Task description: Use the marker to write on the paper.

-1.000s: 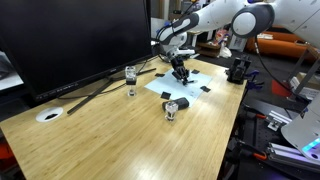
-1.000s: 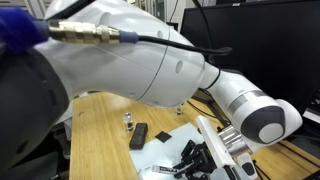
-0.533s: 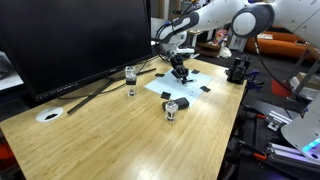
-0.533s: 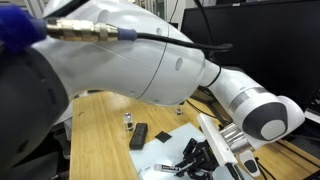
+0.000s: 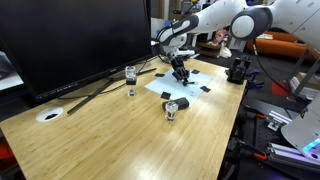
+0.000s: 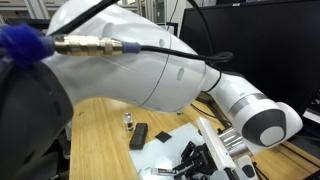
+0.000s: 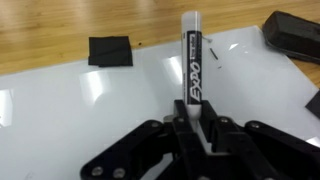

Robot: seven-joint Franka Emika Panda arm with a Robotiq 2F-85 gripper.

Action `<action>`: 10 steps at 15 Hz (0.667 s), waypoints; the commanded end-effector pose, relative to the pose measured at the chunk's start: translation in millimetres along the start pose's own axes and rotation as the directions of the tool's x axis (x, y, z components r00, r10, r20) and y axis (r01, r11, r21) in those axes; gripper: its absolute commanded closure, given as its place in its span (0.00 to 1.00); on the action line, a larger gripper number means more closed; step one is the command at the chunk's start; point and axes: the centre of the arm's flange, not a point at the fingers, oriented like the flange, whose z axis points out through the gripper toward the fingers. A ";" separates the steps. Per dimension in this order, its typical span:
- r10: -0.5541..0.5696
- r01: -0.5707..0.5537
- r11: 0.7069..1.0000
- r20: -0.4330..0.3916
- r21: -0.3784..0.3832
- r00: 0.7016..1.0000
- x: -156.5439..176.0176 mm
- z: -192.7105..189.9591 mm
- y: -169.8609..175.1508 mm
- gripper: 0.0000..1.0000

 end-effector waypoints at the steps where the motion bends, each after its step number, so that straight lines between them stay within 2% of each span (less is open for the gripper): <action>1: 0.004 -0.004 1.000 0.007 0.026 1.000 12.4 -11.4 1.7 0.95; 10: 0.064 -0.069 0.995 0.063 0.070 0.996 9.7 0.8 26.1 0.95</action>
